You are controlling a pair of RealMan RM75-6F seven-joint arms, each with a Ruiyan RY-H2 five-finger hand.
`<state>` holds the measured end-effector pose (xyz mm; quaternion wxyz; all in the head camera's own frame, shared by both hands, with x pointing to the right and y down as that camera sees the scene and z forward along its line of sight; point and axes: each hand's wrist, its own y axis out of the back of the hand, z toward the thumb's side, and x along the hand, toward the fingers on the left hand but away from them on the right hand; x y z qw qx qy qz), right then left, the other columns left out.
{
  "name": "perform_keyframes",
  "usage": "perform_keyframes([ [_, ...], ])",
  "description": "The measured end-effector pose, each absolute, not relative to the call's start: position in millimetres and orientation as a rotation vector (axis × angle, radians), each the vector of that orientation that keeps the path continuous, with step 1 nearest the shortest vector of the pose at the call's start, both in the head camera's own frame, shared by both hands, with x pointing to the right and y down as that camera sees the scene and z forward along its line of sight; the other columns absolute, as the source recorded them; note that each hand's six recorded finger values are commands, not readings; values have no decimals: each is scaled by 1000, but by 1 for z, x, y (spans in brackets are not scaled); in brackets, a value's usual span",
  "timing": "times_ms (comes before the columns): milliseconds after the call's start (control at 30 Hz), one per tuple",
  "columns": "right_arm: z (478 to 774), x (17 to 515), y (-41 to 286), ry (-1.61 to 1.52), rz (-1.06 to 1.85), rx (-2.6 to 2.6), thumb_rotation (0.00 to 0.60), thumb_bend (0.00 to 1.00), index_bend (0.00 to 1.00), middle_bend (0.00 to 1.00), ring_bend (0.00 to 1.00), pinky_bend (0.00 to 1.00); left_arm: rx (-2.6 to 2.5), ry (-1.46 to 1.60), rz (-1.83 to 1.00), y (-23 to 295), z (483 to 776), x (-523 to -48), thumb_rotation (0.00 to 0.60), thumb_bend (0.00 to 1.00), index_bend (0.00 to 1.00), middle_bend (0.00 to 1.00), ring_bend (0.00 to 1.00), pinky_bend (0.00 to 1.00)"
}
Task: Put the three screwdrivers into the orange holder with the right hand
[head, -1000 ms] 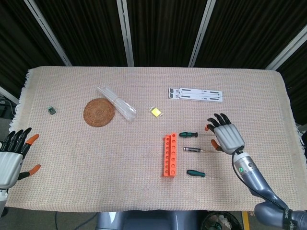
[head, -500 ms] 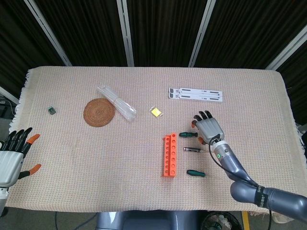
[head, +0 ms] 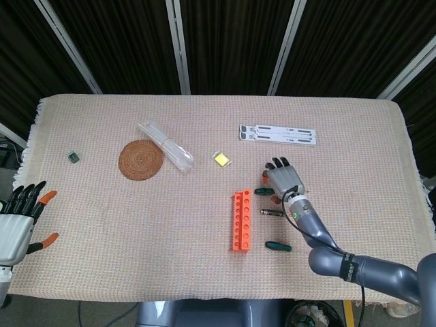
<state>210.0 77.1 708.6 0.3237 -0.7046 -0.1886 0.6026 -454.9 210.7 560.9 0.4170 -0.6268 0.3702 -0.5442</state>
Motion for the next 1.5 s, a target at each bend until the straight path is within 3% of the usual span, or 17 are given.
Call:
perform_keyframes([
  [400, 731, 203, 77, -442, 1649, -1838, 600, 195, 445, 152, 0, 0, -1572, 931, -1376, 211, 563, -458, 600, 142, 157, 0, 0, 0],
  [1500, 741, 198, 84, -407, 1689, -1845, 600, 202, 500, 159, 0, 0, -1569, 940, -1388, 212, 567, -464, 600, 142, 157, 0, 0, 0],
])
